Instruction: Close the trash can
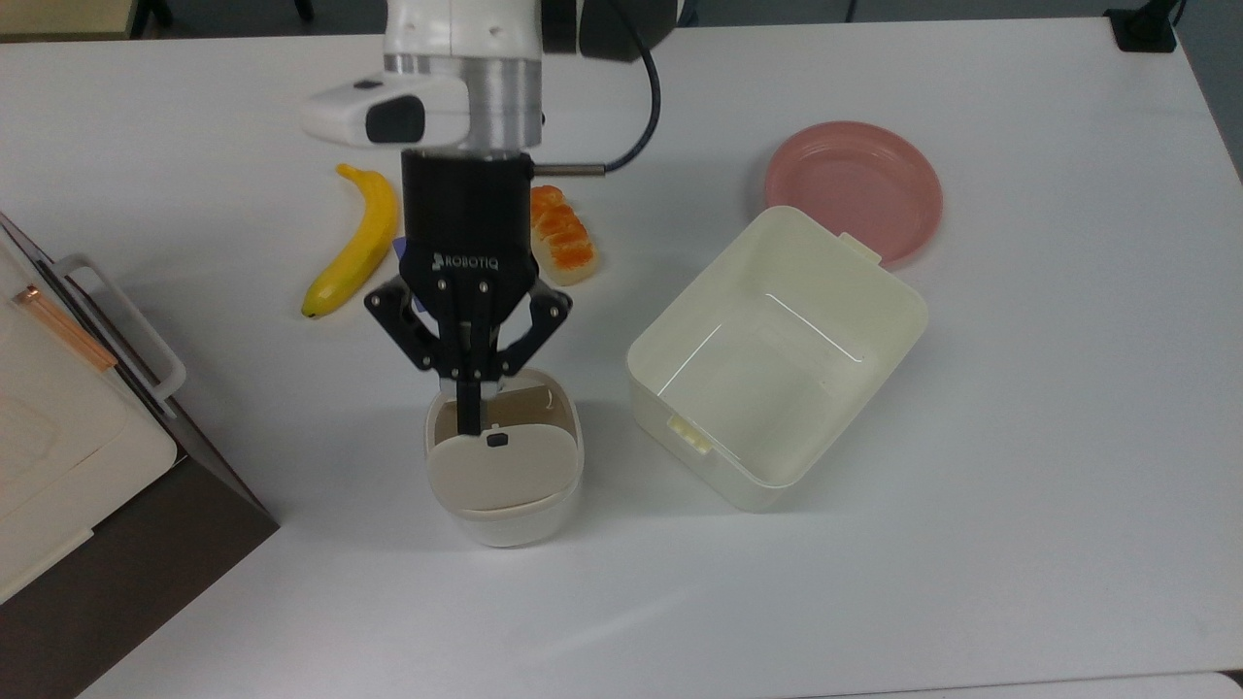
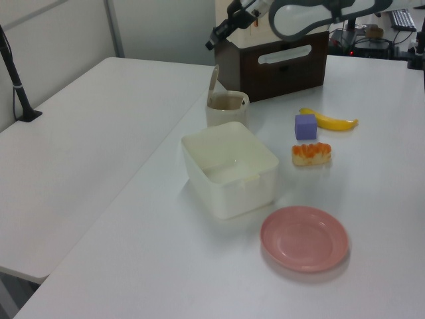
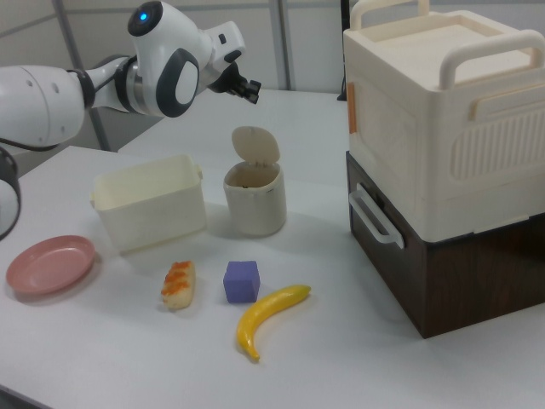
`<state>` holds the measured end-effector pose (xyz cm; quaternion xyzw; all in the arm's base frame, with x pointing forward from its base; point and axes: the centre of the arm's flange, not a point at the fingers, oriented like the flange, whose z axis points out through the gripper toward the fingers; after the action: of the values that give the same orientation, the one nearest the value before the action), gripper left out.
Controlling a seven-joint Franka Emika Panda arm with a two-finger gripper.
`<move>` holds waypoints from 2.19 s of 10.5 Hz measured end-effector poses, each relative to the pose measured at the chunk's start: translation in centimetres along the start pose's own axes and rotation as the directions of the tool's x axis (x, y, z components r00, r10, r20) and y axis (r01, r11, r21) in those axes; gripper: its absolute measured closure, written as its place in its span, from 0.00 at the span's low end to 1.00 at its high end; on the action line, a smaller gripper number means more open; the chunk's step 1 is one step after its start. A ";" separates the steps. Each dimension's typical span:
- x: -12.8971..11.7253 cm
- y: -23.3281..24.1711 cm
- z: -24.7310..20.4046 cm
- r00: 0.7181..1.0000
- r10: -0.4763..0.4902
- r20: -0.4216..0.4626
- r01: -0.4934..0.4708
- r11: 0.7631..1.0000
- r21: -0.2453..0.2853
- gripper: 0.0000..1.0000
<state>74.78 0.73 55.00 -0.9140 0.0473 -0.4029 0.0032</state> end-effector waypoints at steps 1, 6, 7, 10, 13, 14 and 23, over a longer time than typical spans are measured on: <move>0.2 -0.3 0.8 1.000 -0.008 -0.005 0.008 1.000 -0.002 0.99; -3.3 0.0 4.8 0.990 -0.011 0.140 0.014 1.000 -0.021 0.99; -3.9 0.5 5.0 0.981 -0.007 0.195 0.013 0.999 -0.032 0.99; -5.4 1.0 4.8 0.936 -0.017 0.352 0.026 0.999 -0.020 0.99; -9.3 1.2 6.9 0.897 -0.049 0.438 0.057 0.998 -0.005 0.99; -9.3 1.1 6.7 0.898 -0.054 0.437 0.061 0.998 -0.003 0.99; -5.3 0.7 0.2 0.925 -0.028 0.378 0.018 0.999 0.030 0.99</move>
<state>71.36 0.44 50.92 -0.9749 0.0297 -0.2196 0.0194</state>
